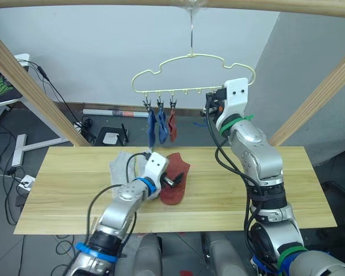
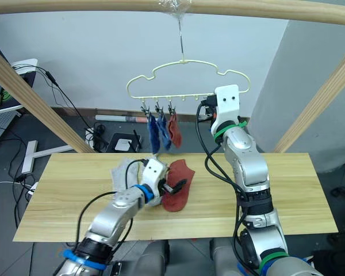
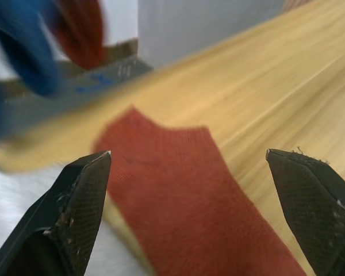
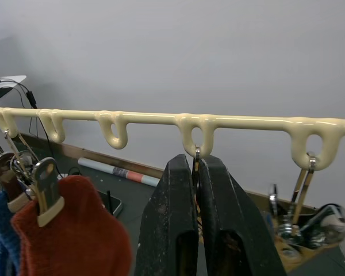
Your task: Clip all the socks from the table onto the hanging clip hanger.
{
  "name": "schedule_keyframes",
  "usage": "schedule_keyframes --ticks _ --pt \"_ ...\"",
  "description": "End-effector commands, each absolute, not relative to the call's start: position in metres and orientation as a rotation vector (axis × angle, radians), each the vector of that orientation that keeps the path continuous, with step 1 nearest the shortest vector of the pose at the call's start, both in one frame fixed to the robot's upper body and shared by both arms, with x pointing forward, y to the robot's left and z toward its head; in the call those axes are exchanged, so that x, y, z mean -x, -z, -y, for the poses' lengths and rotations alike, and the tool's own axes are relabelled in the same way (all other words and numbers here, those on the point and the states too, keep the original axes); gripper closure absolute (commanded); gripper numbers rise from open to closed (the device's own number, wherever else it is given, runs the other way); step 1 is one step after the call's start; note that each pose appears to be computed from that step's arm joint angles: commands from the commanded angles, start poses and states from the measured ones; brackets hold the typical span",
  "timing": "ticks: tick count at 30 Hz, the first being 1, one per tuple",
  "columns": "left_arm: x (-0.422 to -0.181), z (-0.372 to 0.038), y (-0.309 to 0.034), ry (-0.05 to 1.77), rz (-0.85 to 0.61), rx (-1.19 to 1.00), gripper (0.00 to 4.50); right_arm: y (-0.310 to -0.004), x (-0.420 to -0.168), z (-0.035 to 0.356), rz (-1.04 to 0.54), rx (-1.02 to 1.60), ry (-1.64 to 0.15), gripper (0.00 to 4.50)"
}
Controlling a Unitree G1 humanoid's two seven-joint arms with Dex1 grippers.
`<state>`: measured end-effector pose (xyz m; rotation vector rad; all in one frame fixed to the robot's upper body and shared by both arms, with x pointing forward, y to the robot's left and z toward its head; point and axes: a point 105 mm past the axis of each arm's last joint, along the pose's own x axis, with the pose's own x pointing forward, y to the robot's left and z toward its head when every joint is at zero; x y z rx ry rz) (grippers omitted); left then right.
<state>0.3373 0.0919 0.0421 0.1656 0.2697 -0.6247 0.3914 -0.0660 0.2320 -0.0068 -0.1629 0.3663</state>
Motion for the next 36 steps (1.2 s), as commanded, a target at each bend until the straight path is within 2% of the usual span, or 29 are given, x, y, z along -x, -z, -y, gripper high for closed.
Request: schedule_keyframes --ticks 1,6,13,17,29,36 --pt "-0.353 -0.092 -0.046 0.556 -0.223 -0.204 0.00 -0.242 -0.384 0.068 0.203 0.005 -0.365 4.49" --pt "-0.363 -0.083 -0.020 0.500 -0.314 -0.231 0.00 -0.241 -0.385 0.073 0.197 0.009 -0.343 4.49" --pt "-0.355 -0.075 0.003 0.550 -0.409 -0.254 0.00 -0.240 -0.385 0.075 0.189 0.012 -0.331 4.49" --pt "-0.350 -0.079 0.008 0.562 -0.428 -0.278 0.87 -0.238 -0.385 0.076 0.183 0.011 -0.324 4.50" --pt "-0.346 -0.072 0.000 0.594 -0.346 -0.297 4.43 -0.235 -0.385 0.076 0.168 0.017 -0.334 4.50" --pt "-0.335 -0.049 -0.050 0.738 -0.142 -0.148 4.47 -0.235 -0.387 0.108 0.063 -0.106 -0.330 4.50"
